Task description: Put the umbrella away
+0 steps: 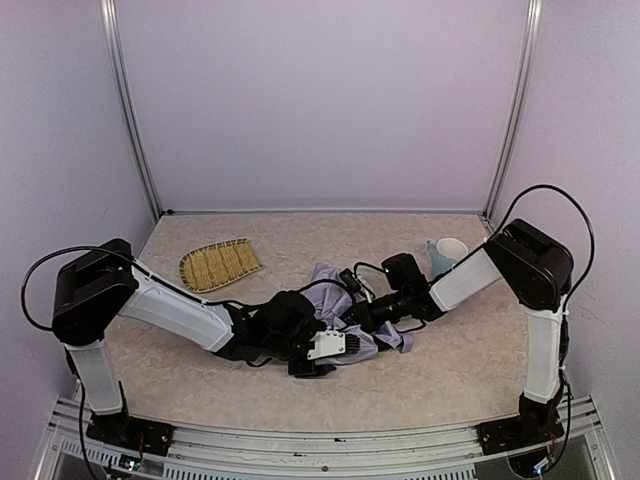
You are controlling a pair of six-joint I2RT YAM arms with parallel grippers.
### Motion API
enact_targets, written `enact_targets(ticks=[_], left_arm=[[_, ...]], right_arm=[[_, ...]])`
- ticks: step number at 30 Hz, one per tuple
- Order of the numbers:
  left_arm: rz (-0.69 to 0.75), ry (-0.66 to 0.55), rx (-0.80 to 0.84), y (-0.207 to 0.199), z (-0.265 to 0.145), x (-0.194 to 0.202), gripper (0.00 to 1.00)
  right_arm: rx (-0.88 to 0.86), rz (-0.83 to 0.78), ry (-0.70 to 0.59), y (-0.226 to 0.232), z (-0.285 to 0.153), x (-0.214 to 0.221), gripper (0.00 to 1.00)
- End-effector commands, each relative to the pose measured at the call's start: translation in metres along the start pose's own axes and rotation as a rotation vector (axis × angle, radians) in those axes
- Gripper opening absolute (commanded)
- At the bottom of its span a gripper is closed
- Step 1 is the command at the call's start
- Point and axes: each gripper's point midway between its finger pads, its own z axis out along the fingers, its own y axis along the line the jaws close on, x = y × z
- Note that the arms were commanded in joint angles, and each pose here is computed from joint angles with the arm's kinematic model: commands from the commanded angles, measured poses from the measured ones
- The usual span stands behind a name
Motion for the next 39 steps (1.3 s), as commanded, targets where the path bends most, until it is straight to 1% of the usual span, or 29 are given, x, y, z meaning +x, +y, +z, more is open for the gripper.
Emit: enact_targets(ticks=[1, 3, 5, 7, 9, 10, 11, 12, 14, 16, 18, 20, 24, 27, 30, 35, 39], left_arm=[[-0.111, 0.141, 0.209, -0.030, 0.012, 0.045, 0.60], [-0.164, 0.161, 0.251, -0.031, 0.009, 0.055, 0.52], [-0.215, 0.160, 0.279, -0.028, 0.004, 0.059, 0.47], [-0.256, 0.152, 0.296, -0.026, 0.002, 0.062, 0.43], [-0.288, 0.142, 0.325, -0.025, 0.001, 0.063, 0.41], [-0.307, 0.136, 0.346, -0.026, 0.000, 0.064, 0.41], [-0.326, 0.128, 0.368, -0.026, 0.001, 0.064, 0.40], [-0.343, 0.123, 0.390, -0.027, 0.001, 0.064, 0.40], [-0.377, 0.117, 0.429, -0.029, 0.002, 0.064, 0.39], [-0.405, 0.111, 0.459, -0.030, 0.002, 0.065, 0.39], [-0.431, 0.099, 0.487, -0.029, 0.001, 0.065, 0.39], [-0.458, 0.094, 0.521, -0.030, -0.001, 0.065, 0.39], [-0.482, 0.103, 0.560, -0.031, -0.001, 0.066, 0.39], [-0.489, 0.119, 0.578, -0.034, 0.001, 0.069, 0.39], [-0.494, 0.123, 0.590, -0.035, 0.002, 0.069, 0.39], [-0.495, 0.117, 0.617, -0.038, 0.001, 0.067, 0.39], [-0.502, 0.110, 0.643, -0.040, 0.001, 0.066, 0.38]], right_arm=[[0.066, 0.067, 0.131, 0.001, -0.024, 0.026, 0.37], [0.119, 0.052, 0.092, 0.001, -0.051, 0.007, 0.49], [0.189, 0.032, 0.038, -0.001, -0.082, -0.013, 0.58], [0.270, -0.004, -0.010, -0.002, -0.112, -0.030, 0.65], [0.366, -0.086, -0.044, 0.003, -0.135, -0.044, 0.73], [0.396, -0.137, -0.060, 0.008, -0.143, -0.049, 0.81], [0.403, -0.213, -0.079, 0.021, -0.147, -0.053, 0.87], [0.402, -0.308, -0.094, 0.036, -0.149, -0.053, 0.89], [0.374, -0.541, -0.102, 0.070, -0.142, -0.044, 0.89], [0.319, -0.766, -0.086, 0.103, -0.127, -0.021, 0.91], [0.294, -0.903, -0.067, 0.116, -0.116, -0.001, 0.93], [0.322, -0.980, -0.029, 0.115, -0.105, 0.011, 0.94], [0.435, -1.097, 0.086, 0.094, -0.078, 0.022, 0.96], [0.501, -1.188, 0.132, 0.083, -0.060, 0.016, 0.97], [0.565, -1.246, 0.158, 0.072, -0.049, 0.007, 0.98], [0.638, -1.266, 0.270, 0.044, -0.036, 0.013, 0.99], [0.591, -1.250, 0.421, 0.026, -0.025, 0.039, 0.92]])
